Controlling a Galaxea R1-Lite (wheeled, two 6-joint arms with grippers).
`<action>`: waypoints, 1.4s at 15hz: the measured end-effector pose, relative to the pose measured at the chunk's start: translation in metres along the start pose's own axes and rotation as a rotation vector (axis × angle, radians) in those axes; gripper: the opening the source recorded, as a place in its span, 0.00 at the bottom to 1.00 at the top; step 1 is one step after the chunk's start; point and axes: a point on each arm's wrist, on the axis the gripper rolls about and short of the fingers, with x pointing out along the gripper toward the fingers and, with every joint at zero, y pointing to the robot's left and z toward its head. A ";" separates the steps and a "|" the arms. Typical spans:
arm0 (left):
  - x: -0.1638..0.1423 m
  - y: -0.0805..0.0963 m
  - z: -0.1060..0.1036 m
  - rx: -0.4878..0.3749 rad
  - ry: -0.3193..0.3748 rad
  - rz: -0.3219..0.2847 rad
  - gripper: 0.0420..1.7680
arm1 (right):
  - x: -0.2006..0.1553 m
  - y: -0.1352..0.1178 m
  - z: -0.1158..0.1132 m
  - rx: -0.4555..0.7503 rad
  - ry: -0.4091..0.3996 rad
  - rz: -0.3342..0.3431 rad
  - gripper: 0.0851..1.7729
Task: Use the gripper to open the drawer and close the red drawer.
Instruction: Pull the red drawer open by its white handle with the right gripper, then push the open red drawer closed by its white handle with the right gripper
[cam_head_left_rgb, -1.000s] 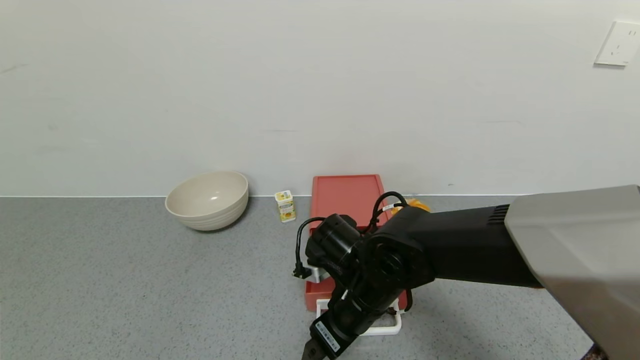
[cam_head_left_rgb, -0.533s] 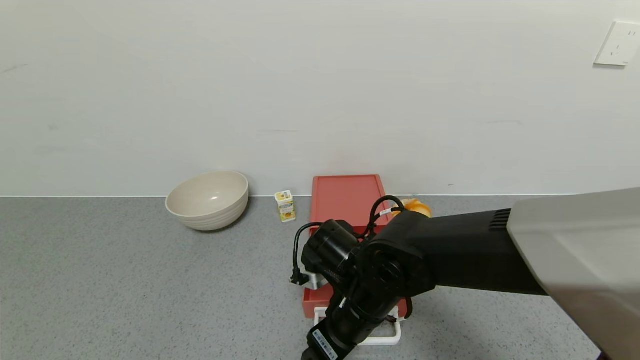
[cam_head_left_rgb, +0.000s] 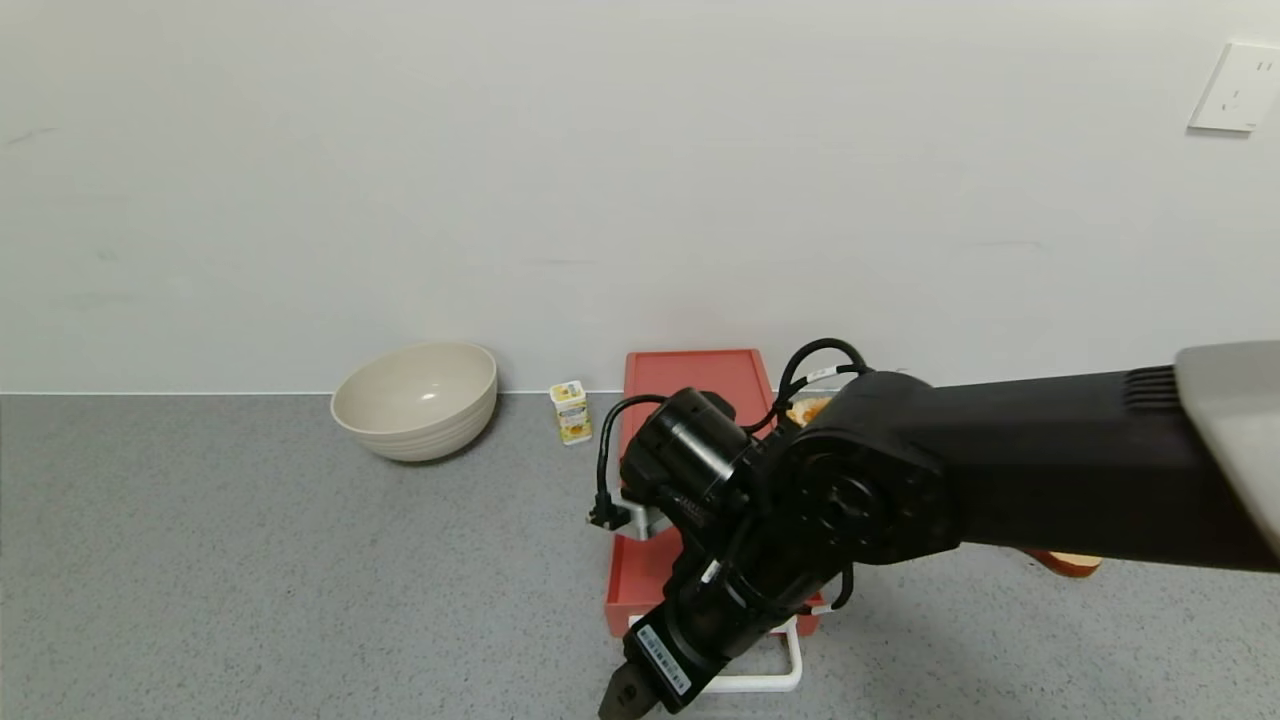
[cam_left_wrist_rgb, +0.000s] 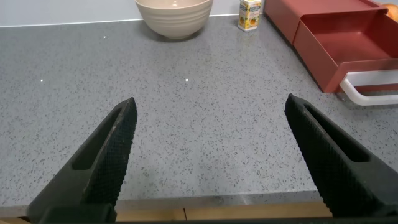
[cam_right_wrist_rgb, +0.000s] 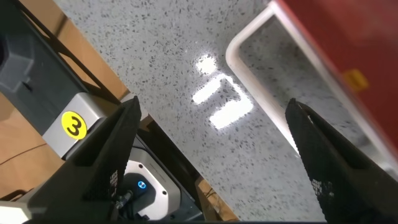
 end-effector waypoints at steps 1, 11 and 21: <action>0.000 0.000 0.000 0.000 0.000 0.000 0.97 | -0.012 0.001 -0.001 -0.026 -0.025 -0.014 0.96; 0.000 0.000 0.000 0.000 0.000 0.000 0.97 | -0.123 -0.030 -0.062 -0.154 -0.381 -0.103 0.96; 0.000 0.000 0.000 0.000 0.000 0.000 0.97 | -0.189 -0.082 -0.123 0.010 -0.637 -0.236 0.96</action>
